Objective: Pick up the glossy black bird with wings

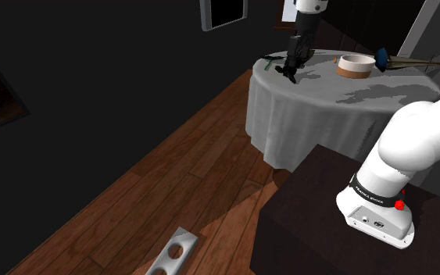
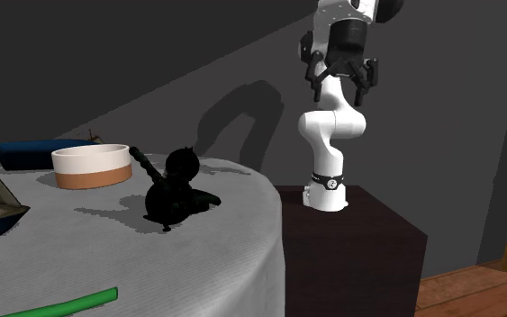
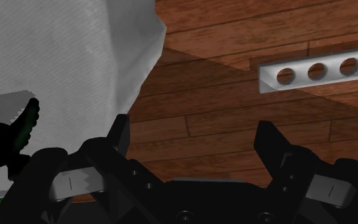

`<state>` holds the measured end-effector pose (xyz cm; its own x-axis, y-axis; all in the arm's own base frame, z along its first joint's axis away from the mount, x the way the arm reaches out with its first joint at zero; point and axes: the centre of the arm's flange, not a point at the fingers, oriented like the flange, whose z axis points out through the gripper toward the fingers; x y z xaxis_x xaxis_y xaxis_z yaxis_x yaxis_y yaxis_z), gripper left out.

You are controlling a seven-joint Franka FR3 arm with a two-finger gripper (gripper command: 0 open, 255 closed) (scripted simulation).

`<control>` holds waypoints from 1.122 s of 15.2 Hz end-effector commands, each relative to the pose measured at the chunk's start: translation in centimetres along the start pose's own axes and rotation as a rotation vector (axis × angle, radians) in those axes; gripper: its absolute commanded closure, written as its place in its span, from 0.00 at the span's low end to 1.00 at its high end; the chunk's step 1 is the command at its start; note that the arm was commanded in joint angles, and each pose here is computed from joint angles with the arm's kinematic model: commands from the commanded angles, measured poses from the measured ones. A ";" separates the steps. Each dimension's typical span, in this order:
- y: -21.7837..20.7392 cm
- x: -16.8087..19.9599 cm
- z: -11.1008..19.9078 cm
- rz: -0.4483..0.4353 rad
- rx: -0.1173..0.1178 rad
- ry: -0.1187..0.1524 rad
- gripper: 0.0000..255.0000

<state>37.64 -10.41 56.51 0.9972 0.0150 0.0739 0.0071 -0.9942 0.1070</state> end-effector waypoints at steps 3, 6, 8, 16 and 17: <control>4.0 2.1 2.0 -0.002 -0.011 -0.003 0.00; 7.3 3.7 3.3 -0.003 -0.019 -0.006 0.00; 9.5 4.8 4.2 -0.003 -0.025 -0.008 0.00; 18.3 9.1 7.5 -0.005 -0.046 -0.015 0.00; 19.4 9.6 7.9 -0.005 -0.049 -0.016 0.00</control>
<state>46.98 -29.22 51.59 0.9982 0.0165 0.0580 0.0075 -0.9885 0.1514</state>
